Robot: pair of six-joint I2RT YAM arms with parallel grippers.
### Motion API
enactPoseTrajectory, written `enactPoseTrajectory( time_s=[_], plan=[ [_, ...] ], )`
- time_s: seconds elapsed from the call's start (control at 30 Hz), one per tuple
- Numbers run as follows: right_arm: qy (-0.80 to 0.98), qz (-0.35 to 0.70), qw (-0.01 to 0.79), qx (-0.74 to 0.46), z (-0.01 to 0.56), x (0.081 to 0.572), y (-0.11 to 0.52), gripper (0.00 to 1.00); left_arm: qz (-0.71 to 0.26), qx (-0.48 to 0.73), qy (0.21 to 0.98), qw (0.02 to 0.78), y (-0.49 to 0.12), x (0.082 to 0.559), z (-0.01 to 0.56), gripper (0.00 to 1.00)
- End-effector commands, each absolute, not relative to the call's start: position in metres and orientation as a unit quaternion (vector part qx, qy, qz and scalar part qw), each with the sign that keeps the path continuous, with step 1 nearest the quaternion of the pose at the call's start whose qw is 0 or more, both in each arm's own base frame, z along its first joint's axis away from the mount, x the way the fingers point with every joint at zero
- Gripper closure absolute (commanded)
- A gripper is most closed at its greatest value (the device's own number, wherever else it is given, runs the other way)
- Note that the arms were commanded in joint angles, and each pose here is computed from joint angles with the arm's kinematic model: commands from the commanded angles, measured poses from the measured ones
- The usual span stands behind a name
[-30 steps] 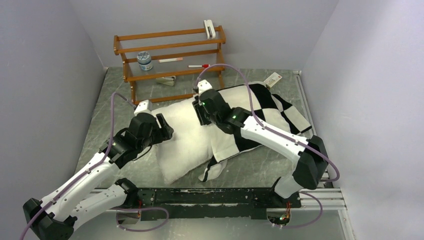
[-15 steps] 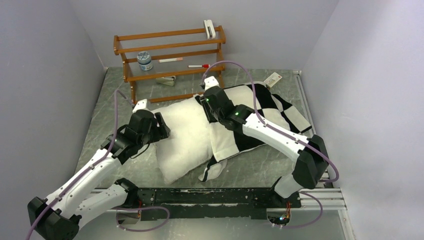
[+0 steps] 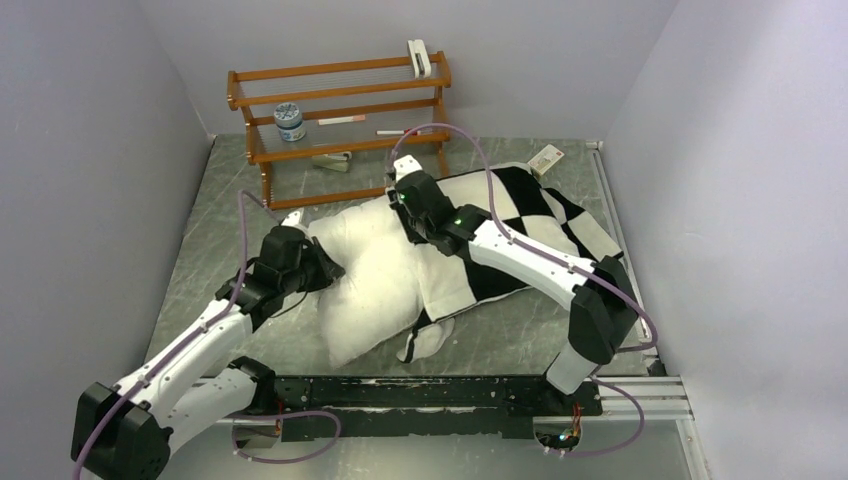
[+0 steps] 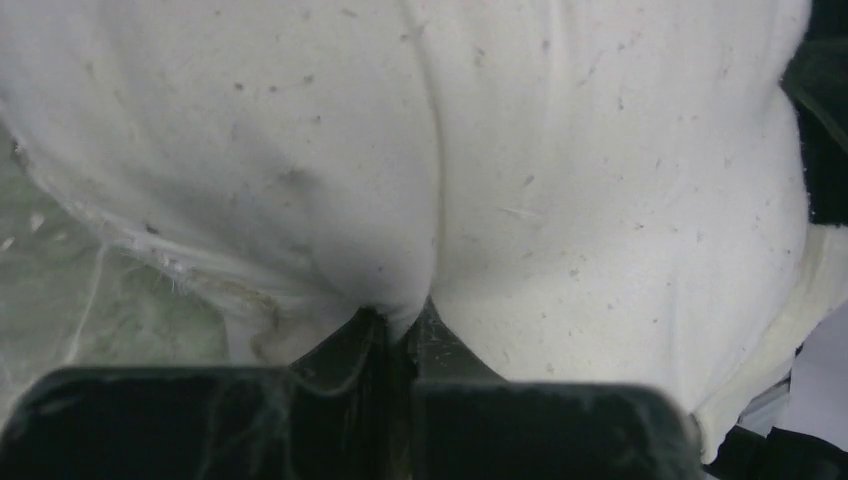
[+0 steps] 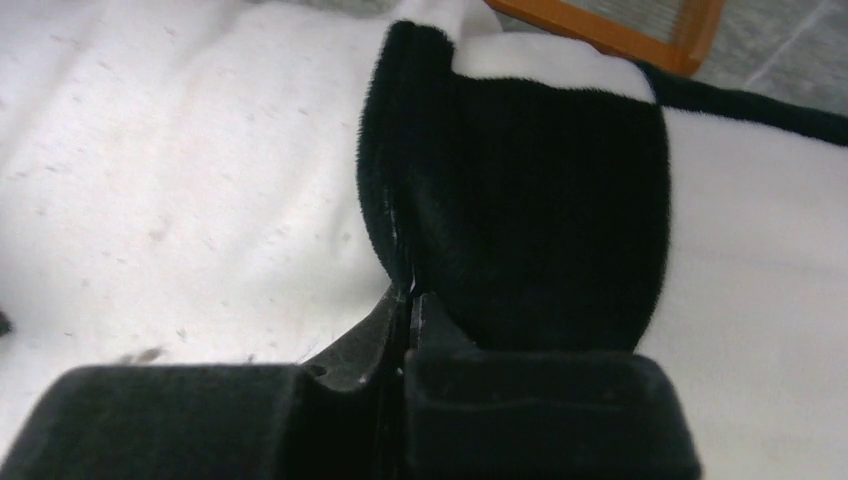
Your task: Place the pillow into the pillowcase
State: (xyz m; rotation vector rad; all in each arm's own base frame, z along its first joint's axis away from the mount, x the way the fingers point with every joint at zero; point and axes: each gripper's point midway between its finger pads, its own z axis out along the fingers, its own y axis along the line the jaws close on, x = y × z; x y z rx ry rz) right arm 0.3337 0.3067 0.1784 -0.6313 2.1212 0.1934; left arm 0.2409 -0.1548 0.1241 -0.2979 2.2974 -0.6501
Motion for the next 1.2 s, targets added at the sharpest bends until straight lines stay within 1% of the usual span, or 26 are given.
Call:
enactPoseTrajectory(
  time_s=[0.0,0.07,0.17,0.27,0.37,0.5,0.6,0.67,0.7,0.8,0.87,0.97,1.07,1.17],
  plan=[
    [0.837,0.151,0.448,-0.277,0.211,0.321,0.351,1.00,-0.367,-0.079,0.850,0.371,-0.197,0.252,0.158,0.95],
    [0.814,0.214,0.452,-0.296,0.242,0.301,0.386,1.00,-0.387,-0.079,0.836,0.382,-0.204,0.258,0.172,0.95],
    [0.770,0.345,0.438,-0.311,0.279,0.261,0.438,1.00,-0.420,-0.086,0.820,0.379,-0.216,0.265,0.187,0.95],
    [0.741,0.401,0.436,-0.315,0.298,0.230,0.466,1.00,-0.444,-0.098,0.813,0.364,-0.224,0.267,0.193,0.95],
    [0.731,0.442,0.431,-0.289,0.290,0.218,0.469,1.00,-0.443,-0.116,0.811,0.365,-0.221,0.266,0.188,0.95],
    [0.760,0.417,0.433,-0.246,0.244,0.235,0.447,1.00,-0.437,-0.151,0.807,0.367,-0.213,0.267,0.171,0.95],
    [0.789,0.327,0.464,-0.235,0.223,0.261,0.420,1.00,-0.439,-0.150,0.808,0.363,-0.216,0.269,0.168,0.95],
    [0.810,0.273,0.468,-0.223,0.220,0.272,0.397,1.00,-0.414,-0.137,0.825,0.359,-0.213,0.269,0.167,0.94],
    [0.821,0.249,0.466,-0.215,0.220,0.274,0.385,0.94,-0.392,-0.133,0.837,0.358,-0.208,0.268,0.166,0.86],
    [0.848,0.205,0.443,-0.204,0.219,0.260,0.350,0.74,-0.333,-0.103,0.864,0.362,-0.191,0.261,0.170,0.53],
    [0.866,0.181,0.425,-0.191,0.217,0.245,0.324,0.65,-0.297,-0.084,0.883,0.354,-0.180,0.252,0.172,0.39],
    [0.889,0.152,0.393,-0.181,0.209,0.219,0.286,0.57,-0.263,-0.066,0.909,0.318,-0.167,0.230,0.161,0.25],
    [0.901,0.145,0.370,-0.176,0.204,0.192,0.264,0.51,-0.244,-0.063,0.927,0.277,-0.158,0.207,0.146,0.22],
    [0.908,0.144,0.348,-0.185,0.198,0.166,0.257,0.47,-0.251,-0.066,0.929,0.263,-0.154,0.190,0.146,0.18]
  ],
)
